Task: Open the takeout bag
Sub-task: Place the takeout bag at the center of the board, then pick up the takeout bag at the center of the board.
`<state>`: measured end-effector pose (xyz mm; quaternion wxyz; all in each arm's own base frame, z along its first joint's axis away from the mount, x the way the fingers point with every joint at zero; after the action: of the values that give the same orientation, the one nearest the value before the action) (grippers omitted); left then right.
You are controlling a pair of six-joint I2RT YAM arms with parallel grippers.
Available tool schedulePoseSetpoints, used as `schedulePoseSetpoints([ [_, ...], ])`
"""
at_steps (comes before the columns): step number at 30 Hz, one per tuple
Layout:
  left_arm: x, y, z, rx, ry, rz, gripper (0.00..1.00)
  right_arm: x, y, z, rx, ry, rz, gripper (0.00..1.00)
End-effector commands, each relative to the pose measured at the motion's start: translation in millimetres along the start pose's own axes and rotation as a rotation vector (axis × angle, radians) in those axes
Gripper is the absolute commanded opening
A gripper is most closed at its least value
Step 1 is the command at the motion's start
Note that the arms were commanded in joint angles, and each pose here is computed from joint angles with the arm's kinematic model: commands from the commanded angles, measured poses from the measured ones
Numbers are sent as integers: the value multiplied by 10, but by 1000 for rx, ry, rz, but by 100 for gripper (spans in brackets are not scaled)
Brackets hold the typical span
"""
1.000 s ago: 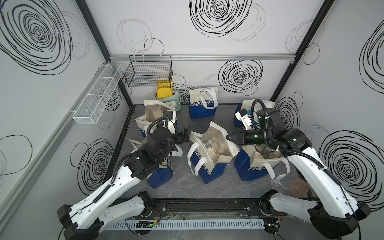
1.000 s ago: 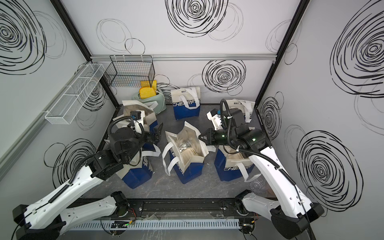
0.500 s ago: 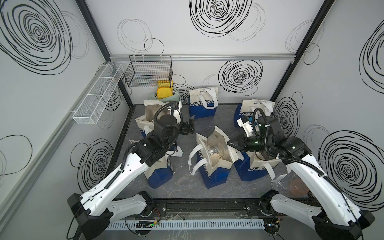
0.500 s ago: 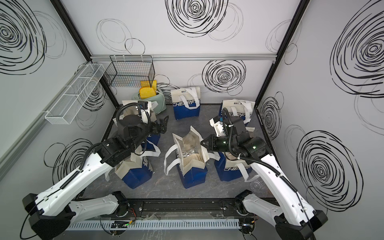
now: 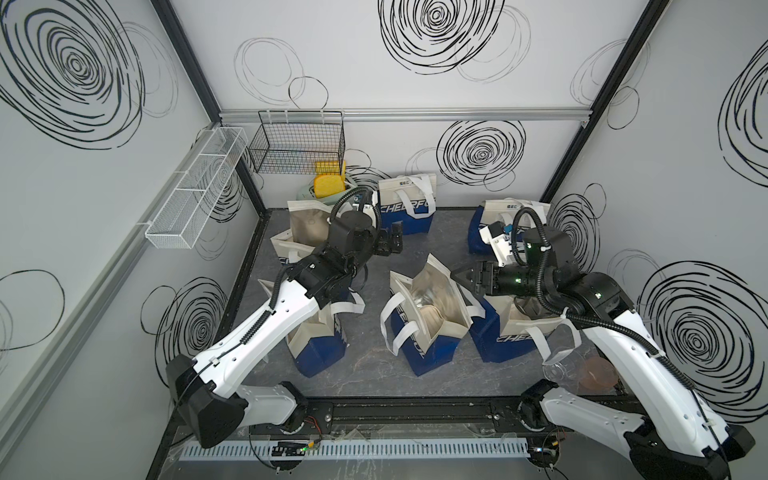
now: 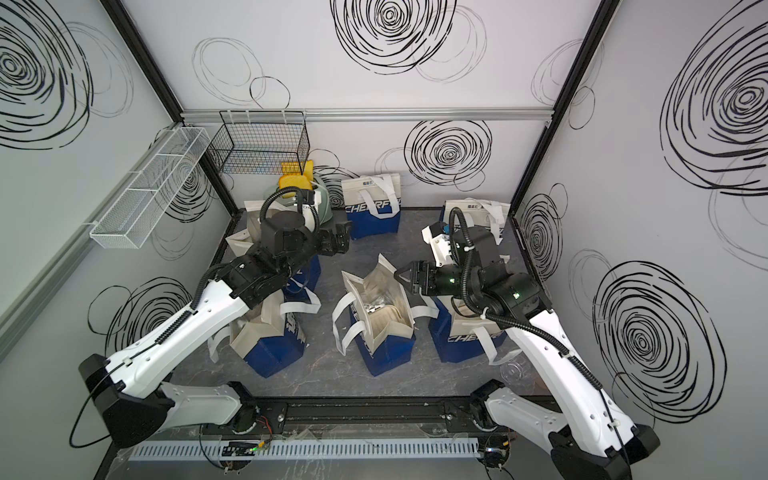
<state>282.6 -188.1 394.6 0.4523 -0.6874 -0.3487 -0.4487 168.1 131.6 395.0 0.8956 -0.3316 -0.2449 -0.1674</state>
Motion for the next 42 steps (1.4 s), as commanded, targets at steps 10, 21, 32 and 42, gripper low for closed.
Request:
schedulePoseSetpoints([
  [10, 92, 933, 239, -95, -211, 63, 90, -13, -808, 76, -88, -221, -533, 68],
  [21, 27, 1691, 9, 8, -112, 82, 95, -84, -867, 8, -164, -357, -564, 68],
  [32, -245, 1855, 186, -11, 50, -20, 97, -24, -729, -42, -220, -437, -544, 70],
  [42, -296, 1920, 345, 78, 85, -19, 97, 102, -467, -75, -226, -490, -530, 71],
])
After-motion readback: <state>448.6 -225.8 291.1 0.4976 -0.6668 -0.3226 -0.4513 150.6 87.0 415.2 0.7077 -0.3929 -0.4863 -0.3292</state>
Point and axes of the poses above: each gripper's point midway between its finger pads, its own y axis out along the fingers, its own z axis along the line the jaws close on, x = y × z, the point moved 10 cm from there along -y, back along the fingers, and after that the axes turned 4 degrees about y, right-handed, at the moved point
